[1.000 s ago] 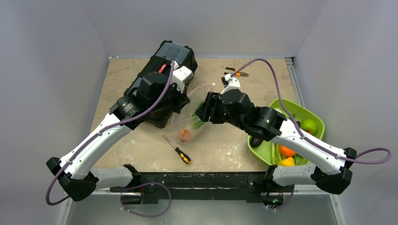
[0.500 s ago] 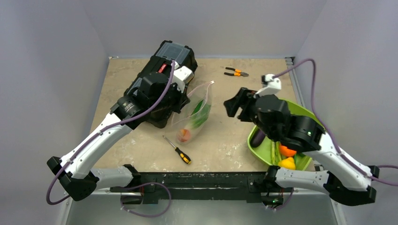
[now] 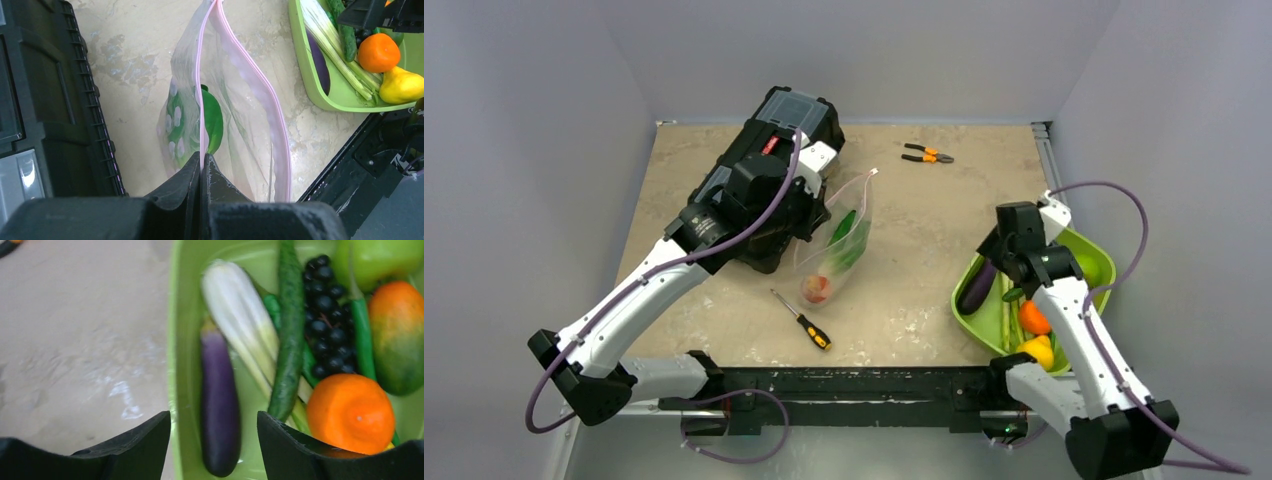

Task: Place the food in the zip-top bag and seal the zipper
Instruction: Pick up the fake fruit from the bin.

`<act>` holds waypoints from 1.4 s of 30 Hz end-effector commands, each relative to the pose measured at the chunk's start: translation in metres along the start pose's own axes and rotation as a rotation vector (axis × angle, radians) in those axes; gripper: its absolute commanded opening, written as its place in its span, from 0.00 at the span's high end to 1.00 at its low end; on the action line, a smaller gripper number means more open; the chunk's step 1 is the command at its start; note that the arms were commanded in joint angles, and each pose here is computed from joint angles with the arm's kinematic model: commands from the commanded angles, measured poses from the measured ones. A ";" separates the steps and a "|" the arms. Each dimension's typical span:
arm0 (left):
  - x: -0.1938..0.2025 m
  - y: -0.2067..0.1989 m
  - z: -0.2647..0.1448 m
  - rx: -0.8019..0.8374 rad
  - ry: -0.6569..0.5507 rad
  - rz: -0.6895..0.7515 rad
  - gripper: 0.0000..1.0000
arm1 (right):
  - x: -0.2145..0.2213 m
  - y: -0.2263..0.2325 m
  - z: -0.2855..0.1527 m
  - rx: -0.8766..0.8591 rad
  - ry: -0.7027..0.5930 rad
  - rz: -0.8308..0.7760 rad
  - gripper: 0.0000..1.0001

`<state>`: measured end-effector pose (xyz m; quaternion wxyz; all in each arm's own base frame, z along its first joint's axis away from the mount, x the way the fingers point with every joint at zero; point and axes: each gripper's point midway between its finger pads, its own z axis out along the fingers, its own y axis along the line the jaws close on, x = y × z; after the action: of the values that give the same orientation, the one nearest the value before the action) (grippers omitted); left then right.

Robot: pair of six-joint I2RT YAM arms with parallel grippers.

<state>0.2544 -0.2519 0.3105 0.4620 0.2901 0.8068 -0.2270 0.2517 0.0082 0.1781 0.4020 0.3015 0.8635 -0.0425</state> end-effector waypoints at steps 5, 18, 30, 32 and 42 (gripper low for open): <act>-0.015 -0.002 0.000 0.005 -0.044 -0.002 1.00 | -0.017 -0.088 0.041 0.233 -0.034 0.380 0.37; -0.013 -0.006 0.003 0.024 -0.028 -0.010 1.00 | 0.003 -0.176 0.035 0.600 -0.119 0.649 0.07; -0.015 -0.007 -0.001 0.027 -0.035 -0.009 1.00 | 0.072 -0.145 0.072 0.535 0.215 0.719 0.01; -0.015 -0.007 -0.001 0.029 -0.034 -0.010 1.00 | 0.082 -0.147 0.076 0.541 0.232 0.712 0.01; -0.013 -0.007 0.003 0.030 -0.023 -0.011 1.00 | 0.064 -0.138 0.068 0.467 0.187 0.724 0.14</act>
<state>0.2563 -0.2564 0.3018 0.4490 0.2913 0.8135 -0.2276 0.1799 -0.0944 0.0420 0.2011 0.6691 0.7101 -0.0873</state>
